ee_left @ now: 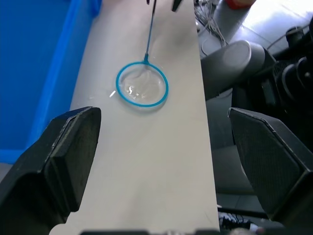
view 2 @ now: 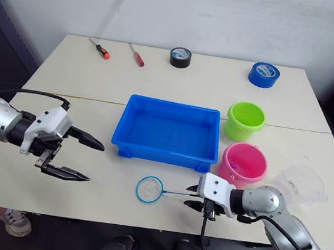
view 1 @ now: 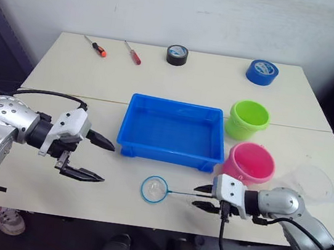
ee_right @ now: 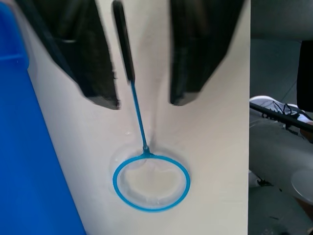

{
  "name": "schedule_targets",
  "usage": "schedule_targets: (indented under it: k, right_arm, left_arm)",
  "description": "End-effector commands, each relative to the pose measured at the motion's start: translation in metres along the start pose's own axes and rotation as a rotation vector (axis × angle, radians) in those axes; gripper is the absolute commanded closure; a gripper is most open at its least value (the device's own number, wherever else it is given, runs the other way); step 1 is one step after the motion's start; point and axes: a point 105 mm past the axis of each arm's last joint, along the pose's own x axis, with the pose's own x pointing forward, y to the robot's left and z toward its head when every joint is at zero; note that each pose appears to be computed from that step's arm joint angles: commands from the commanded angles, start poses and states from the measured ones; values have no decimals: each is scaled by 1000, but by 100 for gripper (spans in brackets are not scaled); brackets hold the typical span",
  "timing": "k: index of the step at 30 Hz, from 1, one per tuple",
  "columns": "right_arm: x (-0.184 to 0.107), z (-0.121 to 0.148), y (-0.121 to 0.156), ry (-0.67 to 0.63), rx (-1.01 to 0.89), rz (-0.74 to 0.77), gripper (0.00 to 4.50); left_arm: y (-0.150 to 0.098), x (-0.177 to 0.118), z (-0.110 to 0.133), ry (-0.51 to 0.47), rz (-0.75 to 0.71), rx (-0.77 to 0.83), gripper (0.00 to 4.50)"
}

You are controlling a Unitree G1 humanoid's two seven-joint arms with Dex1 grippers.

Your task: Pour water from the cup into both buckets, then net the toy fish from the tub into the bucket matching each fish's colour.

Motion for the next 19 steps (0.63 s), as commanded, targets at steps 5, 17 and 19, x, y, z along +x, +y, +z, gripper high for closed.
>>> schedule_targets:
  k: [5,17,19]
  right_arm:
    - [-96,33,-18,-35,114,-296,3]
    - [-251,-20,18,112,487,-878,3]
    - [-252,-22,23,121,487,-887,3]
  left_arm:
    - [24,-9,17,-194,70,-102,0]
    - [65,-14,8,-229,202,-95,0]
    - [65,-15,10,-232,186,-83,0]
